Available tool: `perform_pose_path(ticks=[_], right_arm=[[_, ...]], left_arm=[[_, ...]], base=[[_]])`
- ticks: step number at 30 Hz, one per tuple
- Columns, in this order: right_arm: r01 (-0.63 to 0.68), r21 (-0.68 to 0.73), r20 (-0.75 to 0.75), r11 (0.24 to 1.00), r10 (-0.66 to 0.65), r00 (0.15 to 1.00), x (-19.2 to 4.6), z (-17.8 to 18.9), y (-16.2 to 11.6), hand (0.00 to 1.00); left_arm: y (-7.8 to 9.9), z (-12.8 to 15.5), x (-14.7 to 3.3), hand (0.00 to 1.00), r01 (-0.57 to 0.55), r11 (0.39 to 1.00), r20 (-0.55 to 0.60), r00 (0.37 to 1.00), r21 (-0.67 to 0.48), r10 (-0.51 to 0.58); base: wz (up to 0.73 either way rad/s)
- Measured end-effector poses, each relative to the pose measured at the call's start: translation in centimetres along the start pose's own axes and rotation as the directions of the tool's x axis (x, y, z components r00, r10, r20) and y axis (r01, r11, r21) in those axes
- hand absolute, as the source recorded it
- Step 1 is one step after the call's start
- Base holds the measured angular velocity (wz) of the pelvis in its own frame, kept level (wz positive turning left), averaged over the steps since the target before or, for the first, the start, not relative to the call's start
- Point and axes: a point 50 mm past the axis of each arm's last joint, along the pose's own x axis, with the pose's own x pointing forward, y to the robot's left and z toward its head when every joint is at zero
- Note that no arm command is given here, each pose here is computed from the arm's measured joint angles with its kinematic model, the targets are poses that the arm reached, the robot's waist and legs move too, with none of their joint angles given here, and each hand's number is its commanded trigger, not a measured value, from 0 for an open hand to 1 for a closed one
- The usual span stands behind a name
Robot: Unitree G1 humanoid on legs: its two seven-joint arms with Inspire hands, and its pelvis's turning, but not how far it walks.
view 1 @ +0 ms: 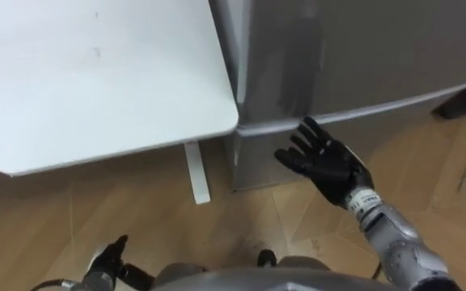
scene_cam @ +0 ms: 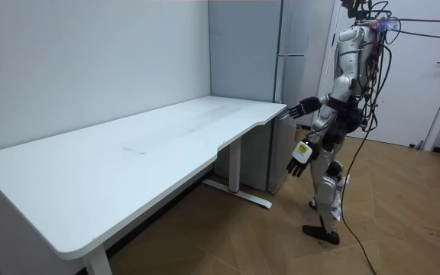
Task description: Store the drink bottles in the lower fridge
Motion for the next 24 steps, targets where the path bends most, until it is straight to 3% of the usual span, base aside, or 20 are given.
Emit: perform_pose_path(ticks=[6, 15, 19, 24], right_arm=[[-0.039, 0.0, -0.006, 0.999, 0.039, 0.999, 0.5, 0.2, 0.6, 0.0], [-0.016, -0.113, -0.108, 0.993, 0.004, 0.994, -1.1, -2.0, -0.4, 0.0], [0.056, -0.089, -0.175, 0.994, -0.071, 0.982, -2.2, -3.9, -1.9, 0.0], [0.241, -0.062, -0.282, 0.969, -0.248, 0.927, -4.8, -6.2, -5.4, 0.0]], left_arm=[[-0.2, 0.2, 0.1, 0.0, 0.01, 1.0, -0.004, 1.0, 0.015, -0.009], [-0.5, -0.5, -0.1, 0.0, -0.005, 1.0, -0.016, 1.0, -0.003, 0.004], [-0.2, -1.7, -0.4, 0.0, -0.052, 0.997, -0.029, 0.998, -0.059, 0.05], [-0.1, -3.0, -0.8, 0.0, -0.085, 0.991, -0.065, 0.995, -0.103, 0.078]], base=[[-0.08], [0.19], [0.08], [0.2]])
